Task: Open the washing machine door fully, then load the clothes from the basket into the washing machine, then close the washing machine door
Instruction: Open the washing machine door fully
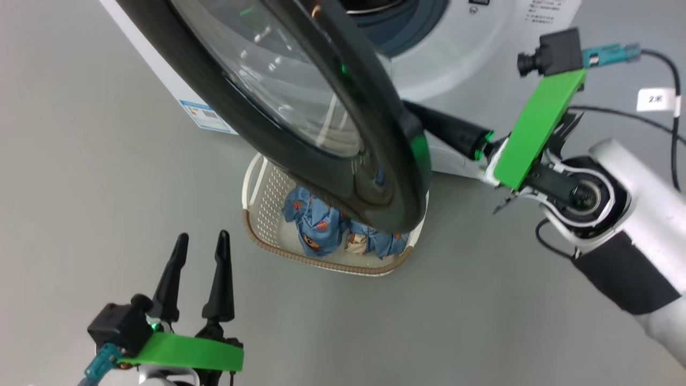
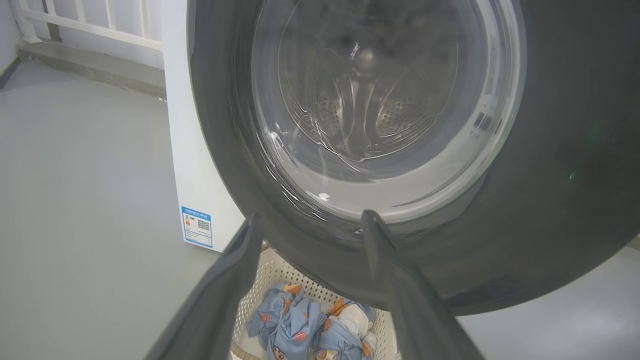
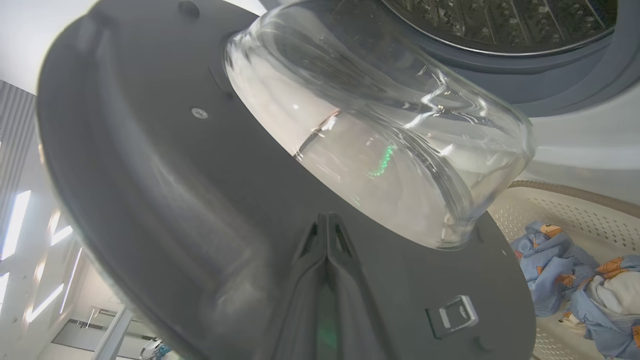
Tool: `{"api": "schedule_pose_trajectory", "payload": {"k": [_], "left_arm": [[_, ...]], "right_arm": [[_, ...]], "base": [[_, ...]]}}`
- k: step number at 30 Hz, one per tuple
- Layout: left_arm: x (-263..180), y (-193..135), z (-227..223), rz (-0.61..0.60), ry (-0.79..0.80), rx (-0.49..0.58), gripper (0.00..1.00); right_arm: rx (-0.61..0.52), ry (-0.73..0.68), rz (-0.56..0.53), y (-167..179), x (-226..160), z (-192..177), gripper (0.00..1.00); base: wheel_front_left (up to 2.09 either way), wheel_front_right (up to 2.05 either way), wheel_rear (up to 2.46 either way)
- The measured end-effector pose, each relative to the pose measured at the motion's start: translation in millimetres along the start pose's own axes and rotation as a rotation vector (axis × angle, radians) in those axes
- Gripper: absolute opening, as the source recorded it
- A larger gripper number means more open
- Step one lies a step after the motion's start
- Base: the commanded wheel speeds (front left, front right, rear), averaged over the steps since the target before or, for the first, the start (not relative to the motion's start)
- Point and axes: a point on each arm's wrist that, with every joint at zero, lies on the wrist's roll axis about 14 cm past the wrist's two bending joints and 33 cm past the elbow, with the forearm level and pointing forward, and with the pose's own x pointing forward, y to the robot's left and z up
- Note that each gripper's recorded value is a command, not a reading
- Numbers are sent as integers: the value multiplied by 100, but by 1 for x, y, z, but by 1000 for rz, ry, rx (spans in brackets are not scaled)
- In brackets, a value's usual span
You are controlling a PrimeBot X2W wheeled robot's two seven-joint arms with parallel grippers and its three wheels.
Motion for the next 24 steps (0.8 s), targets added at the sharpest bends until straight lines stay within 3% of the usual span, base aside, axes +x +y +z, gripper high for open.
{"api": "schedule_pose_trajectory", "payload": {"k": [24], "left_arm": [[-49,33,27,115,-75,4,100]], "right_arm": [[54,228,171,71,31,-86,0]], "base": [[0,0,0]]}}
